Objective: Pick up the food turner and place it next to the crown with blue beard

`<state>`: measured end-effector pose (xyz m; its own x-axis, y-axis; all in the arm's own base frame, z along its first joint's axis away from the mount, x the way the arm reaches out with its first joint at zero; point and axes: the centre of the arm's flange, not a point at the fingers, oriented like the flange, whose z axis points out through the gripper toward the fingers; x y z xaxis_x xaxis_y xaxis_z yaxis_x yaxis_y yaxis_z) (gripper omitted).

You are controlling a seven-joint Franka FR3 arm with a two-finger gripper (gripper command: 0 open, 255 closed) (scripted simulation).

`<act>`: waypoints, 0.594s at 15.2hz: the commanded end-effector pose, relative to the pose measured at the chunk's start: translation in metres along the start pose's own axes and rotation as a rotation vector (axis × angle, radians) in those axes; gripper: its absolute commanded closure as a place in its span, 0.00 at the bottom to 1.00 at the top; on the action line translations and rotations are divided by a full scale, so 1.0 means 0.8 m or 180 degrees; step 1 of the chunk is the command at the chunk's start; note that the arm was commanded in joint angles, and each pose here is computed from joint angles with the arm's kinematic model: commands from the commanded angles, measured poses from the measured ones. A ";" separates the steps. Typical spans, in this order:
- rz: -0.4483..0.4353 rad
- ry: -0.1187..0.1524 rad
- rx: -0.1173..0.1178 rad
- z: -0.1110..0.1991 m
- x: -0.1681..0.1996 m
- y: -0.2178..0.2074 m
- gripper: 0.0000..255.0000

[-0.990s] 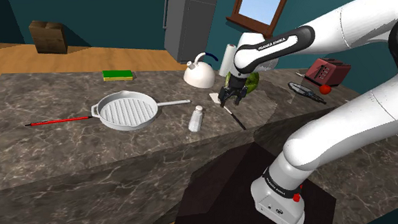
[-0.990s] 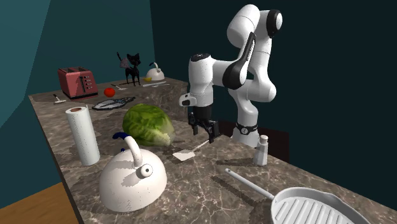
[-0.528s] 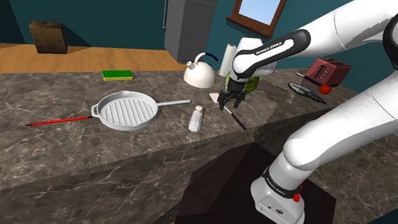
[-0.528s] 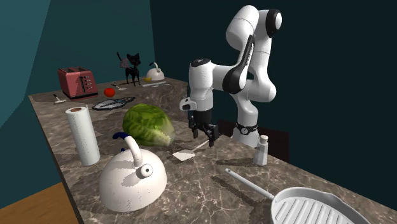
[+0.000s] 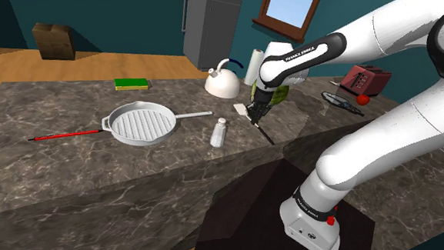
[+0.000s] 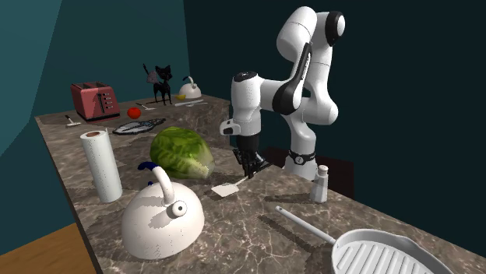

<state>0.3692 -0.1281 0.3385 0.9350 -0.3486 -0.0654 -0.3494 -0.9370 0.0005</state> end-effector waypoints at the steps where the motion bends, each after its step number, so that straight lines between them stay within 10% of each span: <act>1: 0.0000 0.0000 0.0000 0.000 0.000 0.000 1.00; 9: 0.0000 0.0000 0.0000 -0.026 -0.002 0.000 1.00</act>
<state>0.3704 -0.1283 0.3552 0.9350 -0.3487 -0.0650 -0.3494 -0.9370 0.0005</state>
